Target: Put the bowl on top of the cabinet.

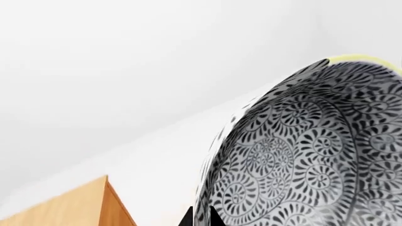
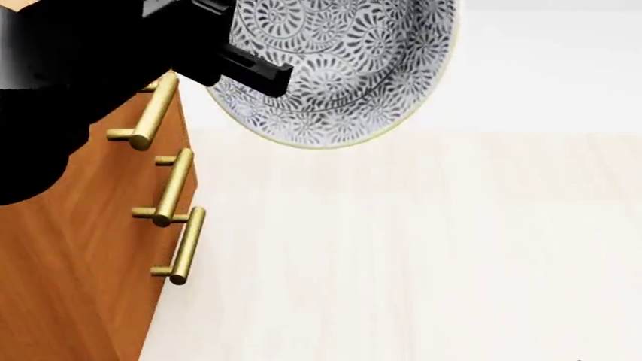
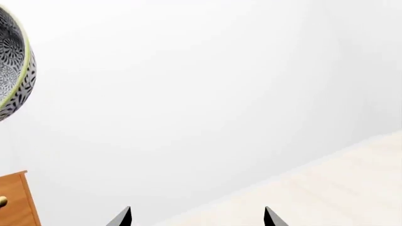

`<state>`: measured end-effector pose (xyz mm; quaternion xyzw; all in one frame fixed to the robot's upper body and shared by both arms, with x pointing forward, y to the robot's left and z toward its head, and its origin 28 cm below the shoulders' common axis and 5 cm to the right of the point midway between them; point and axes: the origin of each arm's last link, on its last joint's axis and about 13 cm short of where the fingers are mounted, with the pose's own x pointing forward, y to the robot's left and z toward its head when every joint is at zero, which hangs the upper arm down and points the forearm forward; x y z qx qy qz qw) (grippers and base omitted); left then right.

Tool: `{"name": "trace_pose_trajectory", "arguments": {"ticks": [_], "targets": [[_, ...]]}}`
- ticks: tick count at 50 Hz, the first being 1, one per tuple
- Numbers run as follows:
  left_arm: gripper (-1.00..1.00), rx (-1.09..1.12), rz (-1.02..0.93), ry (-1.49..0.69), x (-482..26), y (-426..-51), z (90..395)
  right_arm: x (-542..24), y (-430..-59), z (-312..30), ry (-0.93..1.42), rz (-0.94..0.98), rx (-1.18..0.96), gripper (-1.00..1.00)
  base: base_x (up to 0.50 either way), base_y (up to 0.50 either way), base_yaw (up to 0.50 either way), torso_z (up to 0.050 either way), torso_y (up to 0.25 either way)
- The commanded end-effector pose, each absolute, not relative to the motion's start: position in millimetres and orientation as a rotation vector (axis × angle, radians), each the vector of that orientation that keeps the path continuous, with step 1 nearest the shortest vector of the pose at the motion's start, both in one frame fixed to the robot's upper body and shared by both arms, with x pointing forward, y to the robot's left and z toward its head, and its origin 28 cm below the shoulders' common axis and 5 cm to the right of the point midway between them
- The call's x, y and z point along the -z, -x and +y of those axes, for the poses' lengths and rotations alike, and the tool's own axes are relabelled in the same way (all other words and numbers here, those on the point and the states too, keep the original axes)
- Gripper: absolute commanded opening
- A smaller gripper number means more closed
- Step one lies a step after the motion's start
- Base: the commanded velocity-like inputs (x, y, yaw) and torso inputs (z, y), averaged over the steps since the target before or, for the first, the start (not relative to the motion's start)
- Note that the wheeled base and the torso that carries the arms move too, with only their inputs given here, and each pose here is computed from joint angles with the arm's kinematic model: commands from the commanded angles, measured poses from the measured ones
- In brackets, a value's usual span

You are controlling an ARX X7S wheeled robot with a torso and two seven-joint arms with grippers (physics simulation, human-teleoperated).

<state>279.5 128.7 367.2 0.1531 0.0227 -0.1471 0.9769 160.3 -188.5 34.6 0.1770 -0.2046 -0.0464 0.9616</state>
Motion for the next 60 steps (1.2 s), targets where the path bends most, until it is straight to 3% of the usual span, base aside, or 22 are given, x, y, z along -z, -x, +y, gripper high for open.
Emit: {"name": "trace_pose_trajectory", "arguments": {"ticks": [1, 13, 20, 25, 37, 60], "targets": [[-1.00, 0.243, 0.074, -0.164, -395, -285, 138, -33, -161, -187, -0.354, -0.410, 0.094, 1.00, 0.00, 0.00, 0.00, 0.000, 0.000], [-1.00, 0.130, 0.150, 0.128, -425, -308, 159, -32, -162, -187, -0.356, -0.405, 0.091, 1.00, 0.00, 0.00, 0.00, 0.001, 0.000], [-1.00, 0.120, 0.161, 0.144, -431, -309, 164, -33, -161, -187, -0.354, -0.406, 0.093, 1.00, 0.00, 0.00, 0.00, 0.000, 0.001], [-1.00, 0.054, 0.284, 0.306, -448, -319, 177, -33, -161, -186, -0.350, -0.408, 0.091, 1.00, 0.00, 0.00, 0.00, 0.000, 0.000], [-1.00, 0.128, 0.347, 0.393, -455, -319, 192, -33, -160, -186, -0.351, -0.408, 0.091, 1.00, 0.00, 0.00, 0.00, 0.000, 0.000], [-1.00, 0.005, 0.491, 0.628, -487, -332, 222, -32, -160, -184, -0.334, -0.392, 0.112, 1.00, 0.00, 0.00, 0.00, 0.000, 0.001]]}}
